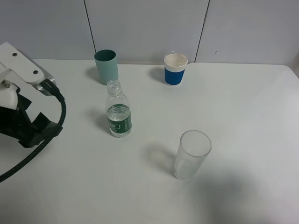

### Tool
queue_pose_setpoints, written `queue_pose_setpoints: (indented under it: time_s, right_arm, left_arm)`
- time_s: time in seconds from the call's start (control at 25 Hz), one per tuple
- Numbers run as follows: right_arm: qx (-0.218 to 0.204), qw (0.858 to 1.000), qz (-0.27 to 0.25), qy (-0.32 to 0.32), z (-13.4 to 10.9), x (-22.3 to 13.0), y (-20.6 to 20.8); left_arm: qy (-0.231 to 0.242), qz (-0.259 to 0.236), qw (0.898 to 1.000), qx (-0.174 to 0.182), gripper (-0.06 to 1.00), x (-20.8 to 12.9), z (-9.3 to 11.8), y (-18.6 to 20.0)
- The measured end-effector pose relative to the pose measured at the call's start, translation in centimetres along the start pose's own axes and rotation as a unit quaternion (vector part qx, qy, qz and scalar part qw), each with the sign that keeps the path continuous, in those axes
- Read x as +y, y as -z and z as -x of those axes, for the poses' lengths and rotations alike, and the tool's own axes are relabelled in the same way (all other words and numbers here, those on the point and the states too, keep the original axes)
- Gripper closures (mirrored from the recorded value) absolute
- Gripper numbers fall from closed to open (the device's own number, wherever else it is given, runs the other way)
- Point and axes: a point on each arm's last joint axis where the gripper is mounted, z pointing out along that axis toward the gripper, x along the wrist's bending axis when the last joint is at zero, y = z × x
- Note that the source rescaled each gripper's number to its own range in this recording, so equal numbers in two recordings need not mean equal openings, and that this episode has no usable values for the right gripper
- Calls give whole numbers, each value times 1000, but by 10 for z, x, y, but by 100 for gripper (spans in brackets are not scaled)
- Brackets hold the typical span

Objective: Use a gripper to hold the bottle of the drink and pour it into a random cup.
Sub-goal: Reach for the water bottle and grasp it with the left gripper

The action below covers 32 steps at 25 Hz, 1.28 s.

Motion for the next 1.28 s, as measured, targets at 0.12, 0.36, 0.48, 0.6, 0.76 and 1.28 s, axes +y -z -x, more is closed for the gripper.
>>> queue_pose_setpoints:
  time_s: [0.12,0.36,0.48,0.6,0.76,1.28]
  right_arm:
    - [0,1000,0,0,0,0,0]
    - [0,1000,0,0,0,0,0]
    - [0,1000,0,0,0,0,0]
    - [0,1000,0,0,0,0,0]
    - [0,1000,0,0,0,0,0]
    - [0,1000,0,0,0,0,0]
  left_arm:
    - [5,14,1000,-6,22,6,3,-12]
    - [-1,23,1000,-14,22,12,6,-36]
    - [-7,27,999,-19,22,15,8,-49]
    - [-16,32,999,-22,22,16,10,-60]
    - [-22,44,998,-28,22,19,12,-72]
    - [-40,147,985,-78,22,-9,31,-99]
